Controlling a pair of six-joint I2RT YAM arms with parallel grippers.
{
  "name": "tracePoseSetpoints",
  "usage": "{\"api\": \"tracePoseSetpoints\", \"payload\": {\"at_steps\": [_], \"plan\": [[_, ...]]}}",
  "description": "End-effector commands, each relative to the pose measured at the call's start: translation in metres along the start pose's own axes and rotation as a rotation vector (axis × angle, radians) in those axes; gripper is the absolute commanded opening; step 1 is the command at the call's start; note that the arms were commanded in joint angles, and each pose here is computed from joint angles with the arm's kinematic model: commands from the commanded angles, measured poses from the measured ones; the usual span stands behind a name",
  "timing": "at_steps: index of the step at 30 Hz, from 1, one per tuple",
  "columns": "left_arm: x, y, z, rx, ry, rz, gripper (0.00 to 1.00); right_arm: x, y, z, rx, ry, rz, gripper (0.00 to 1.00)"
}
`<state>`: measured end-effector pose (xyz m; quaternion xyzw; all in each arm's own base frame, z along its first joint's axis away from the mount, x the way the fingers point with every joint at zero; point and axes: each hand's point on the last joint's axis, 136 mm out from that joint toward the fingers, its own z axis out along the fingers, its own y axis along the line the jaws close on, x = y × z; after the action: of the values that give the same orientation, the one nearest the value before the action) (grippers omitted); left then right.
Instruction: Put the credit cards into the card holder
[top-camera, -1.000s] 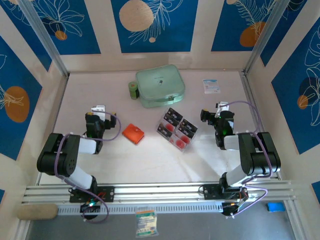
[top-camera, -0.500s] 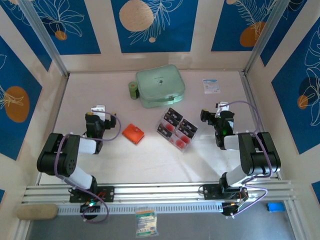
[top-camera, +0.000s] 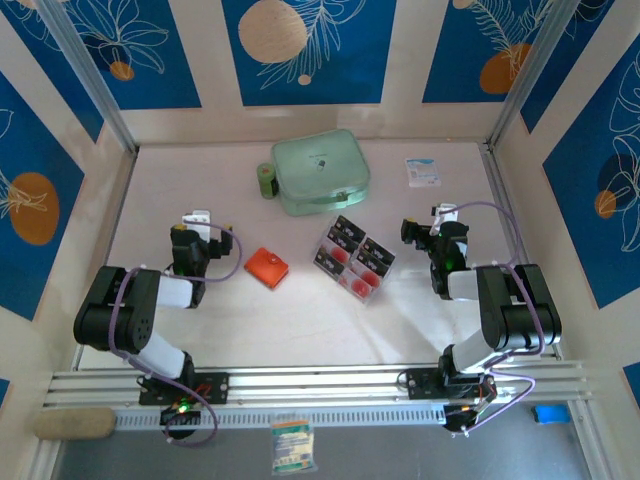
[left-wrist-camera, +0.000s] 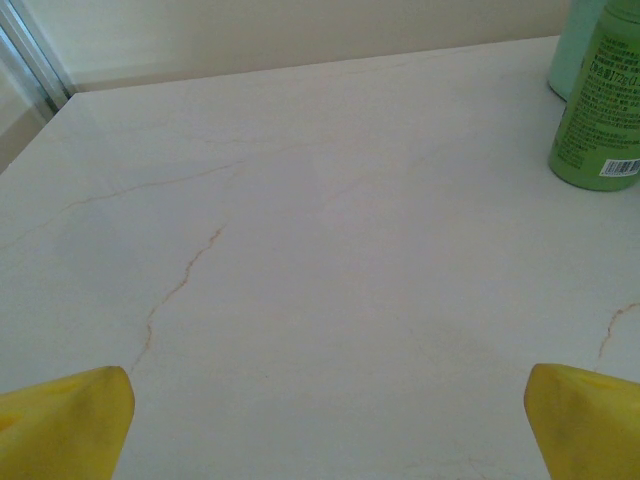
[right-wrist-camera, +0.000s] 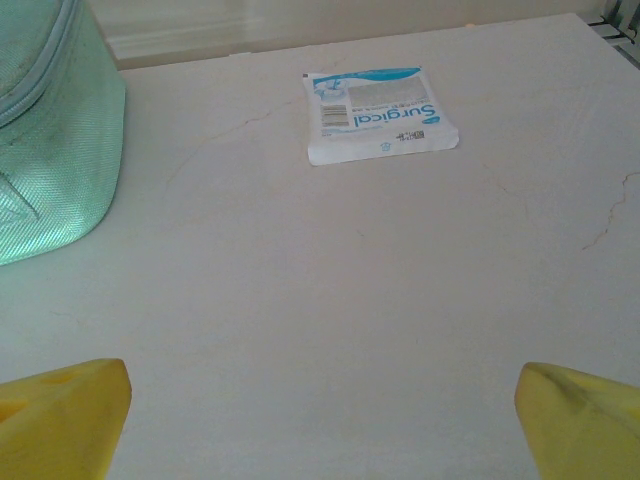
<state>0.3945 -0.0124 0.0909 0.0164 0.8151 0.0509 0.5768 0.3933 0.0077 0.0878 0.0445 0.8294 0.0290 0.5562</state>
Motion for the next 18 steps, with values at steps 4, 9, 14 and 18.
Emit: {"api": "tracePoseSetpoints", "payload": {"at_steps": [4, 9, 14, 18], "plan": [[-0.002, 0.002, -0.001, 0.003, -0.016, -0.002, 1.0, -0.007, -0.001, 0.0, -0.003, -0.028, 0.004, 0.99], [-0.001, 0.002, 0.002, 0.008, -0.004, -0.011, 1.0, -0.007, -0.001, 0.0, -0.007, -0.026, 0.006, 0.99], [-0.002, 0.004, -0.001, -0.001, -0.016, -0.01, 1.0, -0.009, -0.001, -0.001, -0.01, -0.031, 0.013, 0.99], [-0.014, 0.012, -0.005, -0.037, 0.008, -0.019, 1.0, -0.018, -0.005, -0.006, -0.002, -0.01, 0.035, 0.99]]}}
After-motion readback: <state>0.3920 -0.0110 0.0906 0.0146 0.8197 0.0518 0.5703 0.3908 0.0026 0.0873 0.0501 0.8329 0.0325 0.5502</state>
